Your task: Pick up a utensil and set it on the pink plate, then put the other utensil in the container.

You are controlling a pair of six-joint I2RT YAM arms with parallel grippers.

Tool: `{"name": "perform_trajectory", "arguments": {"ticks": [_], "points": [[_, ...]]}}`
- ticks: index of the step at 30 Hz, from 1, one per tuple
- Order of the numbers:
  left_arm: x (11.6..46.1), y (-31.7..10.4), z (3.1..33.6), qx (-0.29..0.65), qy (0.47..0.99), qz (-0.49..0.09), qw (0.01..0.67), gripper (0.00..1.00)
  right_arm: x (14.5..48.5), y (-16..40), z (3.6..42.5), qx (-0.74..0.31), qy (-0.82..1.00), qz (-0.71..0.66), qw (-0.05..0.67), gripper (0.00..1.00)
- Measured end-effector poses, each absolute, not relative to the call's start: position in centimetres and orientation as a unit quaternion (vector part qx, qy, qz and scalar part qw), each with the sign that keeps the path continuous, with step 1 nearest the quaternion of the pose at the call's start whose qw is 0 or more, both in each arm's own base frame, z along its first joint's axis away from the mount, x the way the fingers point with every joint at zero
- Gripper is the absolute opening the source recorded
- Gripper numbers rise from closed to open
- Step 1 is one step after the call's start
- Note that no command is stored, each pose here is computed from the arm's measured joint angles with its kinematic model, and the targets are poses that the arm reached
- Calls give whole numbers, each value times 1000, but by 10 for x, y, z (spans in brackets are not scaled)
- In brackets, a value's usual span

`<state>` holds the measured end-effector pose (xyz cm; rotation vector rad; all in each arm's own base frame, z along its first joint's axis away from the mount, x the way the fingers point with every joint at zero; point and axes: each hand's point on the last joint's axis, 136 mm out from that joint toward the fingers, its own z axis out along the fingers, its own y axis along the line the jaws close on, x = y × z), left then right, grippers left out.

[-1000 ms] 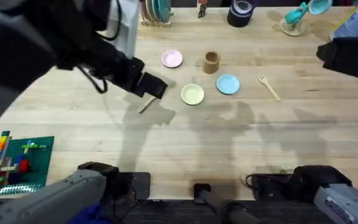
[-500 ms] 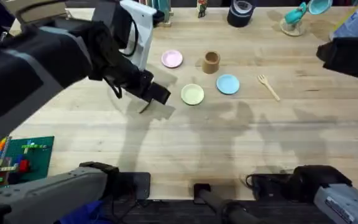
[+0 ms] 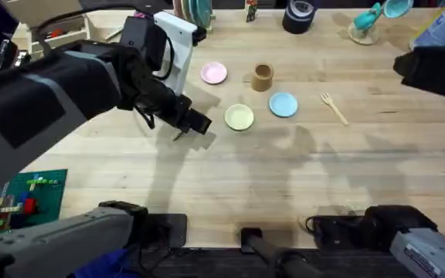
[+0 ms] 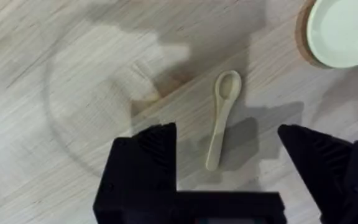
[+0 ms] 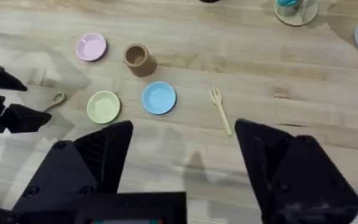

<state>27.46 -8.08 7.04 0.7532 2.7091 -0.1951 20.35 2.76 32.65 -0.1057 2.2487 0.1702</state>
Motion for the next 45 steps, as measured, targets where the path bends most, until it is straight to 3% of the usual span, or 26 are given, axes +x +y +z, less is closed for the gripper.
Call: {"name": "perform_trajectory", "arguments": {"ticks": [13,29,32,38,45], "points": [[275,-84,38,269,953,-70,116,995,203,28,327,-42,900,68,428,998],[273,-82,37,275,953,-66,104,982,203,28,327,-42,900,68,428,998],[274,-79,36,274,954,-58,104,779,203,28,327,-42,900,68,428,998],[270,-82,35,277,954,-67,96,82,203,28,327,-42,900,68,428,998],[270,-83,36,276,954,-68,97,43,203,28,327,-42,900,68,428,998]]}}
